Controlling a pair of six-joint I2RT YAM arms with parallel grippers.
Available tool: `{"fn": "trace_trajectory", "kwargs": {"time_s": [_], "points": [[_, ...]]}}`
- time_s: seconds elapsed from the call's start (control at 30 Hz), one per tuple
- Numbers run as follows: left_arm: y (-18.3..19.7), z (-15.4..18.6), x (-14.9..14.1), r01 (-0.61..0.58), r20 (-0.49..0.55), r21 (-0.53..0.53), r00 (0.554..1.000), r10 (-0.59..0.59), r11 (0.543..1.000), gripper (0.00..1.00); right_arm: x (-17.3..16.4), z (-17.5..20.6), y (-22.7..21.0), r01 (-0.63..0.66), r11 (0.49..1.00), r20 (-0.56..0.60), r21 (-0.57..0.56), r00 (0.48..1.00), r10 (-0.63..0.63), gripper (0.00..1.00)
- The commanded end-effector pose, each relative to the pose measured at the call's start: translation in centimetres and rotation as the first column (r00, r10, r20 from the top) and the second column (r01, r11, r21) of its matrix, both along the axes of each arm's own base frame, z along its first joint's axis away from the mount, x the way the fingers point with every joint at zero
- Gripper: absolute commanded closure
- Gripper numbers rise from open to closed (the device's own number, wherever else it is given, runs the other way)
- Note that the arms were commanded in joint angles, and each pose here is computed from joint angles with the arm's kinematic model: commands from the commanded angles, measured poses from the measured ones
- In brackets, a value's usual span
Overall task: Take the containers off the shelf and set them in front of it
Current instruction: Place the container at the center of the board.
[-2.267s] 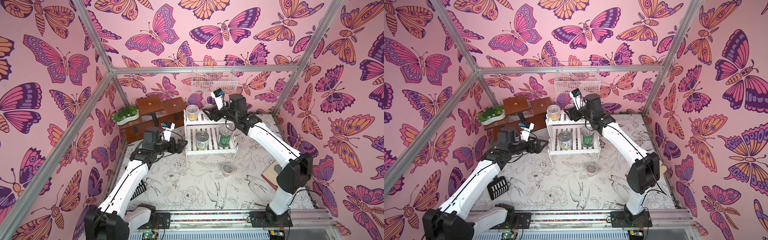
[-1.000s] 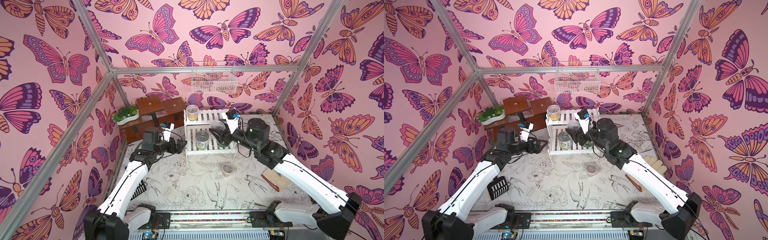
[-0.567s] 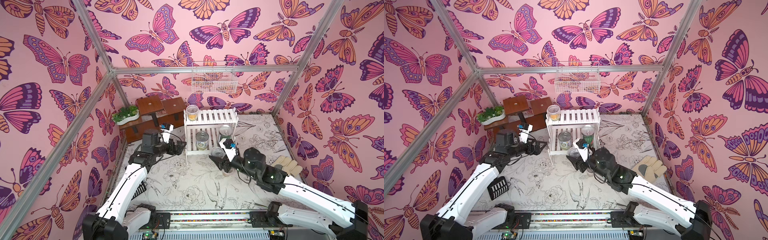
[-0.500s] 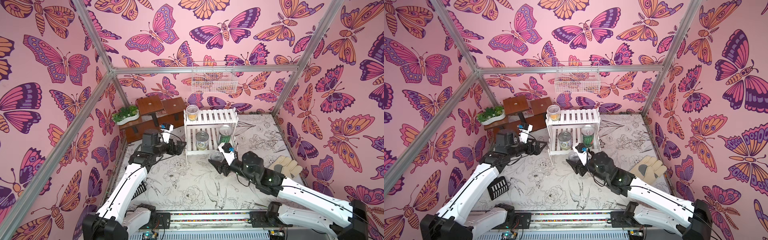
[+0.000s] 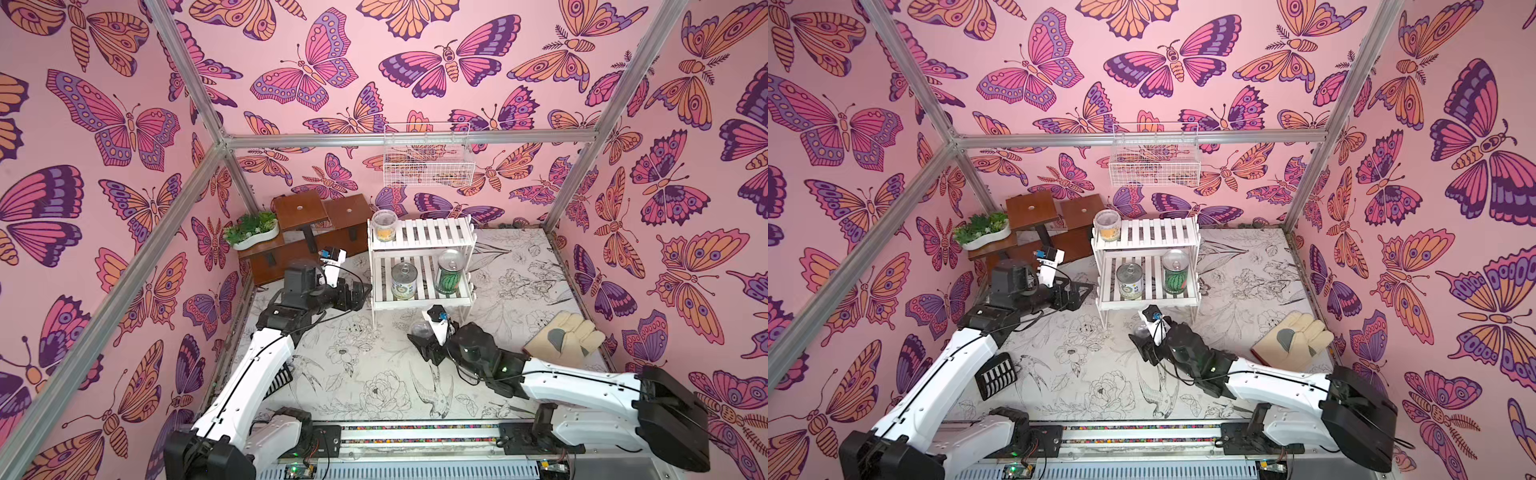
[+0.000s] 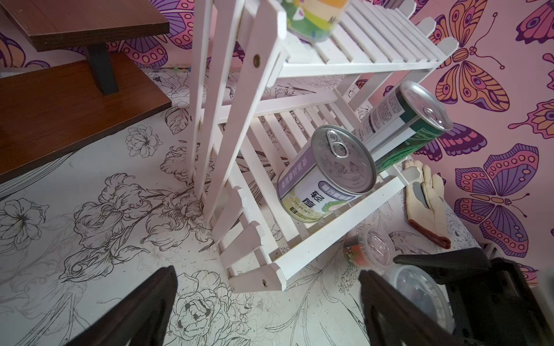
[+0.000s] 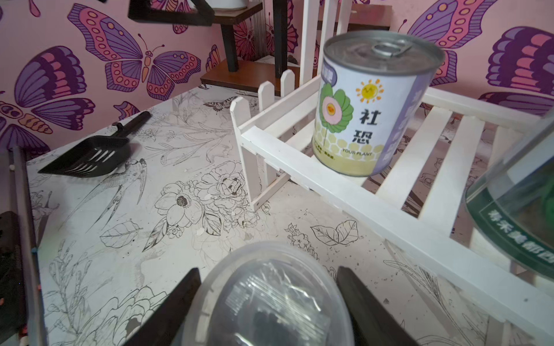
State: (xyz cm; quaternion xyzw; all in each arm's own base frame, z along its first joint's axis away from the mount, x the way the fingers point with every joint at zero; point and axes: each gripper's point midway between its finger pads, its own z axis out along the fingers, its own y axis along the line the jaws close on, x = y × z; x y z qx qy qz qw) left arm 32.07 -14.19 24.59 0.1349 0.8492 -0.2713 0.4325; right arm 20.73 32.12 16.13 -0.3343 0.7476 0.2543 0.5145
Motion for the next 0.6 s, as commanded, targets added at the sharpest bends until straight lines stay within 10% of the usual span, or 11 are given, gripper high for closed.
{"fn": "trace_trajectory", "kwargs": {"time_s": [0.0,0.57], "points": [[0.2,-0.4,-0.4,-0.002,-0.003,0.013,1.000,0.002,1.000,0.00,0.8,0.4,0.6,0.044,0.996,0.018,0.076,0.999,-0.045,0.63],[0.5,-0.4,-0.5,-0.010,0.006,0.028,1.000,0.010,1.000,0.00,2.6,-5.6,1.0,0.141,0.989,-0.005,0.044,0.990,-0.141,0.63]]}}
